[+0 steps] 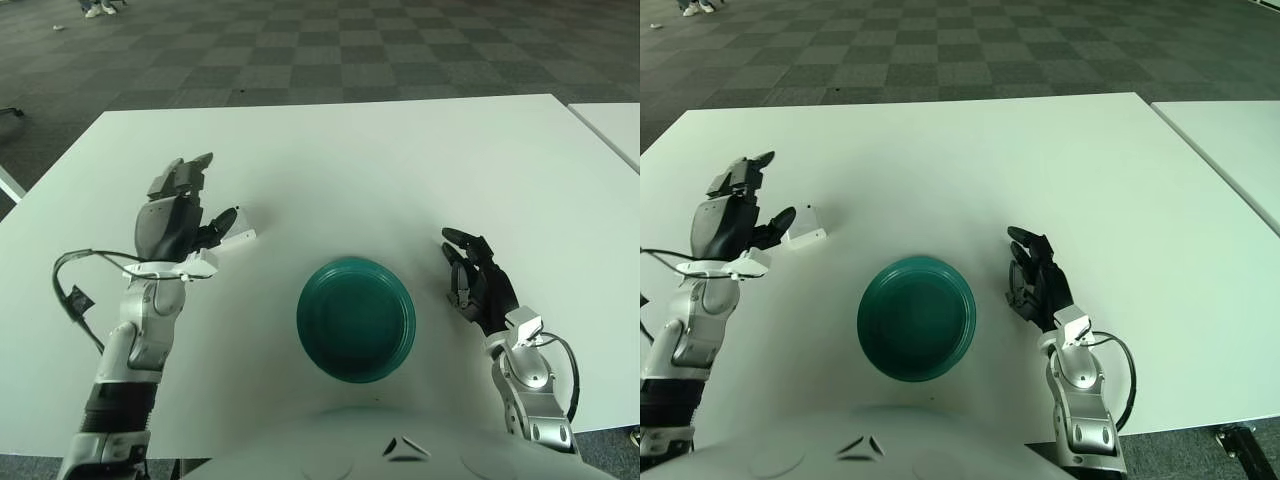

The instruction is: Put the charger into the plate.

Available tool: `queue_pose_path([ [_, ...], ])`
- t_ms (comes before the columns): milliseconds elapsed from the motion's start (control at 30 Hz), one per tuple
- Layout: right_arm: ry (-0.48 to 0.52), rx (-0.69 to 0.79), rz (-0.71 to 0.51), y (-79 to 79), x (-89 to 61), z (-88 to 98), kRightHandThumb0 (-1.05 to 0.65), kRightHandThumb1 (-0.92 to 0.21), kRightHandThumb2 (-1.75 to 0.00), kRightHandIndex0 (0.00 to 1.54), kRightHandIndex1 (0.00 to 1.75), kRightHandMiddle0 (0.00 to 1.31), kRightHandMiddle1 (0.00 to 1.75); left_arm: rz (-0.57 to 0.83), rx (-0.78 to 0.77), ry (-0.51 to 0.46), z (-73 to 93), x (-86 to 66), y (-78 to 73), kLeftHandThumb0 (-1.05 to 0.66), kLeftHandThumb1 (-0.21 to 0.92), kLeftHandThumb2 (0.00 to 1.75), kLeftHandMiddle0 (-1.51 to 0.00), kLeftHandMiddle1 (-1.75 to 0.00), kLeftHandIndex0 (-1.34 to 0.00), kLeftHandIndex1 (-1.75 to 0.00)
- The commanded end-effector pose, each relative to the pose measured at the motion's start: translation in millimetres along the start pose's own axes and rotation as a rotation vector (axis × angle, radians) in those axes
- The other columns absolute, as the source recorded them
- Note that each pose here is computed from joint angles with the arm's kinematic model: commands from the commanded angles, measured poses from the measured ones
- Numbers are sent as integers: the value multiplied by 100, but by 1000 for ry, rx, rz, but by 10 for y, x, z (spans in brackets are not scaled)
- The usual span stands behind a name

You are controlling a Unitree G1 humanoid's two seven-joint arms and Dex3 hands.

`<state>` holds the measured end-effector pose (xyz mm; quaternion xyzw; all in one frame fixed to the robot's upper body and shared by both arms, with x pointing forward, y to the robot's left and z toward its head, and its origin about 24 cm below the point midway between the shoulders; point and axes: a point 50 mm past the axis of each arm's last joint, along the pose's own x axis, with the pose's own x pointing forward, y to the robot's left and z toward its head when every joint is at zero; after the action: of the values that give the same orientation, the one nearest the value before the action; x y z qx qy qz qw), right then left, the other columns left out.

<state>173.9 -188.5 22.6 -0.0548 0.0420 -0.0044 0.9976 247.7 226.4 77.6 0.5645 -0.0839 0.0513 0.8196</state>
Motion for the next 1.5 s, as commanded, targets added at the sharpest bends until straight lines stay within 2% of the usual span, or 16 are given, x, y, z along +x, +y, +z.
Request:
queue_pose_path([
  [0, 121, -9, 5, -4, -68, -195, -80, -92, -83, 28, 0, 0, 72, -70, 64, -10, 11, 101, -10, -105, 92, 77, -19, -7, 0, -58],
  [333, 127, -22, 2, -14, -71, -177, -80, -92, -84, 24, 0, 0, 63, -194, 84, 14, -62, 146, -79, -105, 92, 64, -12, -2, 0, -60],
  [700, 143, -17, -10, -3, -82, -153, -81, -92, -84, 26, 1, 0, 65, -283, 40, 12, -113, 157, -212, -105, 92, 56, -7, 0, 0, -64],
  [933, 148, -10, -12, 12, -80, -143, -83, -92, -83, 26, 2, 0, 64, -317, 23, 19, -162, 167, -276, -105, 92, 54, -5, 0, 0, -59],
  [1167, 150, -6, -13, 14, -88, -147, -82, -92, -83, 25, 1, 0, 64, -336, 2, 32, -206, 184, -346, -105, 92, 52, -5, 0, 0, -57],
  [1467, 148, -4, -20, 15, -92, -147, -82, -92, -84, 26, 1, 0, 68, -373, -2, 56, -242, 185, -474, -105, 92, 51, -11, -3, 0, -67],
])
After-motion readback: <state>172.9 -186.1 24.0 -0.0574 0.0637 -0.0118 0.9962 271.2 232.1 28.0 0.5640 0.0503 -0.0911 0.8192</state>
